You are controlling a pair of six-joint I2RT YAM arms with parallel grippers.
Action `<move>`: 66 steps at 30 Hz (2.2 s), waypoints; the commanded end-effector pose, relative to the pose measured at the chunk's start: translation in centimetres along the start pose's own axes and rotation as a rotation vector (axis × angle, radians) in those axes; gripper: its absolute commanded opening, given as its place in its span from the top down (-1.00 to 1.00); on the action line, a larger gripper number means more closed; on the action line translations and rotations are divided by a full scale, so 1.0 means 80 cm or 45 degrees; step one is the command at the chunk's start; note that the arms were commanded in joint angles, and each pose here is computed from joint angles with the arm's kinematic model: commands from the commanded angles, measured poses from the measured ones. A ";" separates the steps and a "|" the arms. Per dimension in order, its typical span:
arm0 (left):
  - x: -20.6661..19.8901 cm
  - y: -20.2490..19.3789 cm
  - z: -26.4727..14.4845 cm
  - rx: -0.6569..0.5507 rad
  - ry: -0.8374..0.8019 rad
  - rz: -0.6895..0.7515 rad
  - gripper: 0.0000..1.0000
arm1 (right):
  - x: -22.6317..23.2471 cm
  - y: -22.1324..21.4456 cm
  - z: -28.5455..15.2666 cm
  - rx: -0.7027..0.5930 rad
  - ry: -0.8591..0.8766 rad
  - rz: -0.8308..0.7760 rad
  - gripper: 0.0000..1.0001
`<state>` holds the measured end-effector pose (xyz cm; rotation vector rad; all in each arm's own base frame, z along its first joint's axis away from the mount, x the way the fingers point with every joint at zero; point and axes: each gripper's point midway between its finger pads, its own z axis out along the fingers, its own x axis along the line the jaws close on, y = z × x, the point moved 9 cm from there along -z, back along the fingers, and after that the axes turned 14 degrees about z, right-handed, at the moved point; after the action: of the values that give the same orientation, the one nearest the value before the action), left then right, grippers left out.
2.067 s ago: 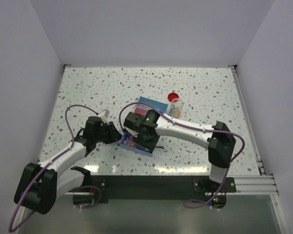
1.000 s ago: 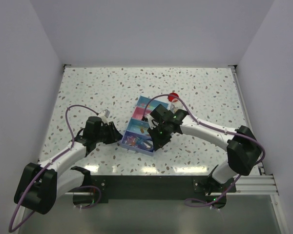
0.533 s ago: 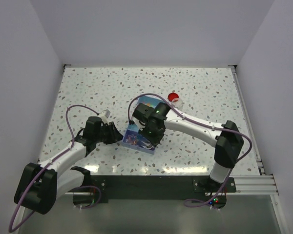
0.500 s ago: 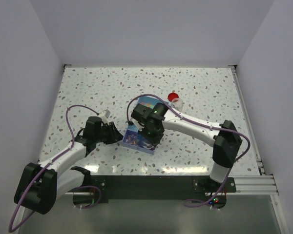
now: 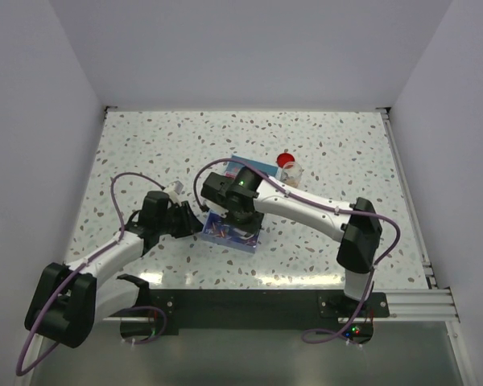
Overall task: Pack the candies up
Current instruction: Scoop the fake candies from the storage box.
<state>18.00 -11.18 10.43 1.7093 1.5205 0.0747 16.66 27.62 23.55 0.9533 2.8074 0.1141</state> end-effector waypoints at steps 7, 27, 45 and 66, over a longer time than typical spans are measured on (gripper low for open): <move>-0.009 0.021 0.003 -0.027 -0.042 0.056 0.28 | -0.004 -0.036 -0.007 0.268 -0.159 -0.184 1.00; -0.015 0.037 0.011 -0.067 -0.071 0.062 0.28 | 0.007 -0.022 0.016 0.358 -0.110 -0.208 1.00; -0.026 0.022 0.024 0.020 -0.135 0.089 0.31 | 0.048 0.032 0.075 0.074 0.072 -0.128 1.00; -0.026 0.013 0.019 0.039 -0.136 0.093 0.35 | 0.011 0.037 0.103 -0.219 0.328 0.369 1.00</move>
<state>19.95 -12.73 10.62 1.7270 1.4691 0.0758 16.99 25.68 17.34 1.1678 2.8562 -0.0220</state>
